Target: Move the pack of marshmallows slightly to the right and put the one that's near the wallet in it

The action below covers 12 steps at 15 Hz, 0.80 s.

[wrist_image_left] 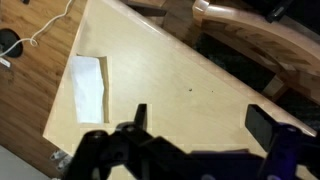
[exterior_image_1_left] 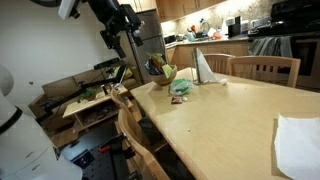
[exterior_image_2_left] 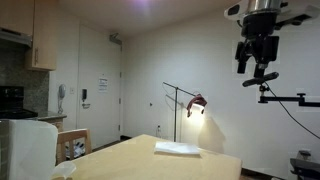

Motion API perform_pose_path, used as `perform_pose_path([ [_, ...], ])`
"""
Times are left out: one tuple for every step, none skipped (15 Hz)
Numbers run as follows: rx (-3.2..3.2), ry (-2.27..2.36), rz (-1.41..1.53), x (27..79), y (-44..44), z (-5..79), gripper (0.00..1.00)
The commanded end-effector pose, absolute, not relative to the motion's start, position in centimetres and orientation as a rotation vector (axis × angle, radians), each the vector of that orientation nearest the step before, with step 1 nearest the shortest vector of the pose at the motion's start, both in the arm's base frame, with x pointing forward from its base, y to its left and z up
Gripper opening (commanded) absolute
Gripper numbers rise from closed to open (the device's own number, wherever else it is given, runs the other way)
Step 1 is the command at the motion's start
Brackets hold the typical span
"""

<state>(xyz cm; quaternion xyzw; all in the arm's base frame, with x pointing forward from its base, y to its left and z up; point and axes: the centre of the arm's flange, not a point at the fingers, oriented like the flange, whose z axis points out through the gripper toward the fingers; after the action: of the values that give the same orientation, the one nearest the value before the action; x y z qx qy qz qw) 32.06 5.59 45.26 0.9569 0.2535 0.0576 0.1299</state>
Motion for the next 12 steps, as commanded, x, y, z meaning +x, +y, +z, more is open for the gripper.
perform_pose_path([
  [2.726, 0.922, 0.1, 33.6, 5.5, 44.2, 1.0],
  [2.728, 0.914, 0.061, 33.5, 5.3, 43.9, 1.0],
  [2.73, 0.849, 0.036, 32.9, 4.3, 44.1, 1.0],
  [2.751, 0.872, 0.098, 32.6, 5.4, 43.9, 1.0],
  [2.746, 0.863, 0.074, 32.7, 5.0, 43.6, 1.0],
  [2.746, 0.855, 0.065, 32.7, 4.8, 43.5, 1.0],
  [2.746, 0.852, 0.064, 32.7, 4.7, 43.5, 1.0],
  [2.747, 0.851, 0.063, 32.7, 4.6, 43.5, 1.0],
  [2.747, 0.85, 0.062, 32.7, 4.6, 43.5, 1.0],
  [2.738, 0.889, 0.036, 33.3, 4.9, 43.0, 1.0],
  [2.738, 0.918, 0.016, 33.8, 5.3, 42.6, 1.0],
  [2.721, 0.983, 0.008, 34.4, 5.9, 42.1, 1.0],
])
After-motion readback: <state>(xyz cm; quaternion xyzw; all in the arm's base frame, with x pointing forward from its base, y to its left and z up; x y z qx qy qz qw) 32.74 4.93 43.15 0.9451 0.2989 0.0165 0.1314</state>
